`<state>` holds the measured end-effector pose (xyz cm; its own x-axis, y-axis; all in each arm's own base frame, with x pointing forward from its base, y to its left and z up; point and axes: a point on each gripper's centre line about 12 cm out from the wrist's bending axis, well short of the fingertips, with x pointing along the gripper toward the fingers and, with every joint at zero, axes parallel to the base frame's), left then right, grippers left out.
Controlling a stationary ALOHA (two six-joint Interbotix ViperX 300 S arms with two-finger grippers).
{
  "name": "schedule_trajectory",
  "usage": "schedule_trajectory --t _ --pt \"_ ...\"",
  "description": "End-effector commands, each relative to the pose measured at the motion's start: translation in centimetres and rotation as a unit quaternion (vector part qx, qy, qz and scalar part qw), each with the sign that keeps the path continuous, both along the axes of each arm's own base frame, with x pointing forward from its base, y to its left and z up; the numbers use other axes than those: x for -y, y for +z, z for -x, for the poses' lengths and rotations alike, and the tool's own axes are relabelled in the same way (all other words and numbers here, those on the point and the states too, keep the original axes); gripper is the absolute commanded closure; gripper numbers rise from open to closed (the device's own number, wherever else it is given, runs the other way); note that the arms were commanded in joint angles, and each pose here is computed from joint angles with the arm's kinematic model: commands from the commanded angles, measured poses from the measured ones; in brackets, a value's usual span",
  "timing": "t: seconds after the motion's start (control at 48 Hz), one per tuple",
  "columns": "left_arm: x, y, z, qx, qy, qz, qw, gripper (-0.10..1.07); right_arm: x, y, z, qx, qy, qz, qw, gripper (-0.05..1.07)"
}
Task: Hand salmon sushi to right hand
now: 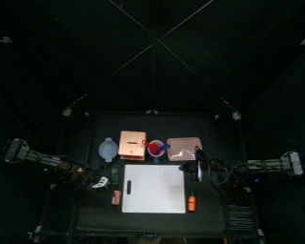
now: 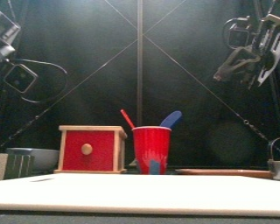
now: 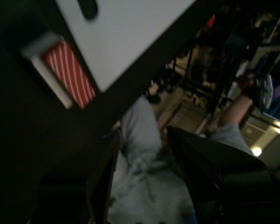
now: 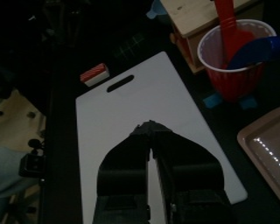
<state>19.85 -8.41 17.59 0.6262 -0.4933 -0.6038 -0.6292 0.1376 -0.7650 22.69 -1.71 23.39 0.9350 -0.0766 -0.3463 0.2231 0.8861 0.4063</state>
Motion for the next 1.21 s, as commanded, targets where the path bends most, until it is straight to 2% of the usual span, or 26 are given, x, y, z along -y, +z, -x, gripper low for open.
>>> schedule_trajectory --t 0.0,0.104,0.167,0.208,0.292,0.354,0.396,0.5,0.604,0.771,0.917,1.021,1.188 --pt "0.9 -0.3 0.7 -0.017 -0.011 0.027 0.9994 0.13 0.1 1.0 -0.4 0.012 -0.004 -0.009 0.9999 1.02" --pt "1.0 -1.1 1.7 -0.031 -0.042 0.018 0.9985 0.13 -0.3 1.2 -0.5 0.005 0.007 -0.008 0.9999 1.02" --pt "0.7 -1.7 1.9 -0.024 -0.053 -0.016 0.9982 0.15 -0.3 1.5 -0.6 0.007 0.009 -0.003 0.9999 1.02" --pt "0.2 -1.9 1.6 -0.011 -0.042 -0.043 0.9981 0.15 -0.2 1.4 -0.6 0.006 0.010 0.001 0.9999 1.02" --pt "-0.8 -1.2 0.3 0.027 0.003 -0.072 0.9970 0.15 -0.1 1.4 -0.5 0.006 0.006 -0.005 1.0000 1.02" --pt "-1.3 -0.8 -0.2 0.054 0.011 -0.101 0.9934 0.16 -0.2 1.6 -0.6 0.008 0.005 -0.011 0.9999 1.02" --pt "-1.4 -0.8 -0.3 0.058 0.007 -0.111 0.9921 0.16 -0.2 1.6 -0.7 0.007 0.004 -0.017 0.9998 1.02" --pt "-1.1 -0.4 -0.8 0.053 0.008 -0.102 0.9934 0.16 -0.3 1.1 -0.6 0.001 0.001 -0.030 0.9995 1.02" --pt "-0.7 1.3 -1.8 0.065 -0.008 -0.098 0.9930 0.16 -0.4 1.0 -0.6 0.001 -0.002 -0.043 0.9991 1.02" --pt "-0.8 3.8 -4.2 0.087 -0.023 -0.117 0.9891 0.17 -0.3 0.9 -0.6 -0.001 -0.004 -0.046 0.9989 1.02" --pt "-1.3 4.3 -5.1 0.045 -0.049 -0.121 0.9904 0.24 -0.2 1.1 -0.6 -0.001 -0.007 -0.046 0.9989 1.02" --pt "-1.5 4.2 -5.0 0.014 -0.061 -0.137 0.9886 0.30 0.0 1.1 -0.6 -0.001 -0.012 -0.049 0.9987 1.02" --pt "-2.5 4.5 -4.8 -0.047 -0.021 -0.162 0.9855 0.32 0.1 1.4 -0.8 0.001 -0.012 -0.046 0.9989 1.02"
